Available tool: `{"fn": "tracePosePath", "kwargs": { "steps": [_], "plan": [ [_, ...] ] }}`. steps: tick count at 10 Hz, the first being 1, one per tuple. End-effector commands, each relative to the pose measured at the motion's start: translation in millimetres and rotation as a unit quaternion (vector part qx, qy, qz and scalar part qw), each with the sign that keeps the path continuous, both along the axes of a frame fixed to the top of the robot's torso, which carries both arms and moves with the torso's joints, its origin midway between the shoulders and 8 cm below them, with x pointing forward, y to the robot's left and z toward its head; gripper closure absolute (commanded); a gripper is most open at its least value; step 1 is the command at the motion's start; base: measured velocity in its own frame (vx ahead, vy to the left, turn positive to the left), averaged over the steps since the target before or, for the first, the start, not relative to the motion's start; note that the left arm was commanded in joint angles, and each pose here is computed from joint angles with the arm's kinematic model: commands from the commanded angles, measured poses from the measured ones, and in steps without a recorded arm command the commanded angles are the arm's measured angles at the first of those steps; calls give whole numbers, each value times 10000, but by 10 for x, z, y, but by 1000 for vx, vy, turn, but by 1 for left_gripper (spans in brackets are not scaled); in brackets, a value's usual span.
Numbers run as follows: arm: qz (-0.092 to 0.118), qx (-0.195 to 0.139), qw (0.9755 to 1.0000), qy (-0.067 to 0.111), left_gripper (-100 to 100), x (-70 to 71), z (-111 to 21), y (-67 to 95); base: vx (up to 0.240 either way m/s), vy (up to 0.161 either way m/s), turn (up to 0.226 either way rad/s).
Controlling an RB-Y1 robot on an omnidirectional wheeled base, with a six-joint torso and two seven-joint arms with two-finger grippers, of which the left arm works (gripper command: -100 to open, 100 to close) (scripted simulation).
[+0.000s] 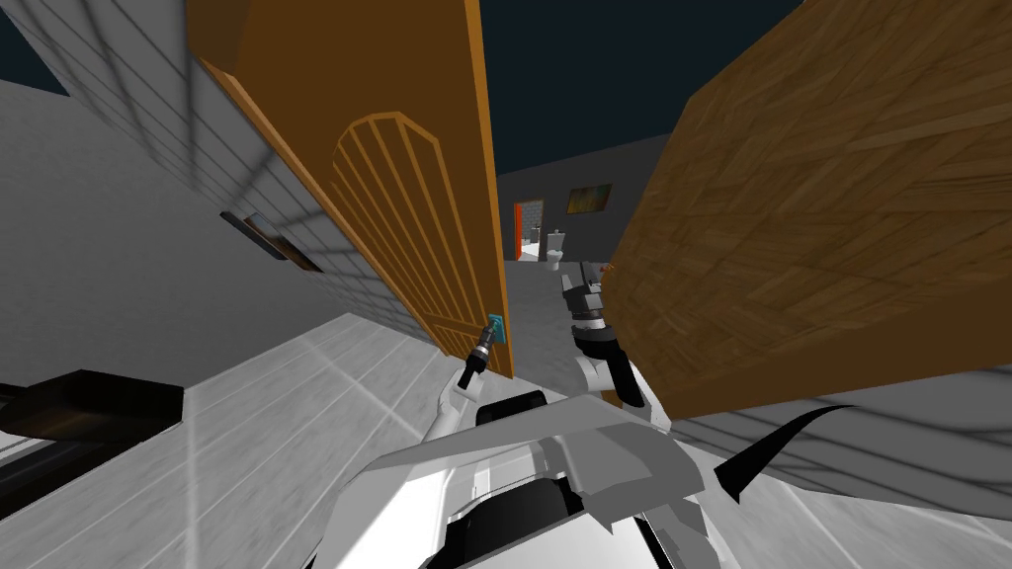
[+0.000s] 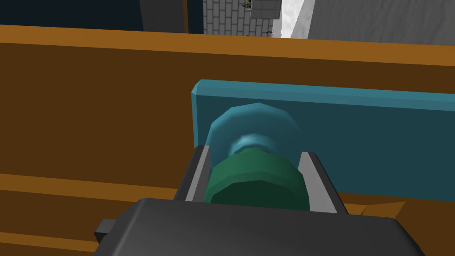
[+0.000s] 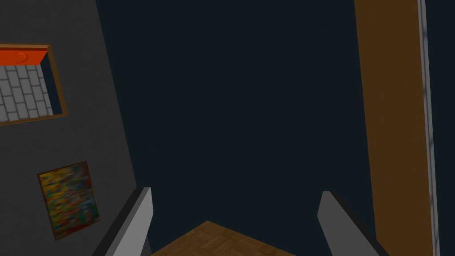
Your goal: Push the door open
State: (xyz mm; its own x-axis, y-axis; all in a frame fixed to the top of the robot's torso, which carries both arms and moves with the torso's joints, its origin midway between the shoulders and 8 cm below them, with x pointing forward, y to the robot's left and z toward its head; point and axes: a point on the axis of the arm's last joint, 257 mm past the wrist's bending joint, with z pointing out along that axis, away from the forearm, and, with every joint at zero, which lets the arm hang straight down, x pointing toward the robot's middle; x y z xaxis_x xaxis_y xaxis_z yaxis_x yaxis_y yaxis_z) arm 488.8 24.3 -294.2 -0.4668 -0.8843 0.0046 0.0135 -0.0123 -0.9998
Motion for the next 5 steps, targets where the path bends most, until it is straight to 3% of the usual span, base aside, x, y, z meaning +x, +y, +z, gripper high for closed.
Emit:
{"fn": "tracePosePath", "kwargs": {
  "steps": [1, 4, 5],
  "plan": [
    [-1, 4, 10000, 16, 100, -11, -17, 2, -10, 8, -12],
    [-1, 4, 10000, 16, 100, -11, -17, 2, 0, 0, 0],
    [80, 25, 10000, -7, 100, 51, 1, 71, 81, -82, 36]
  ]
}}
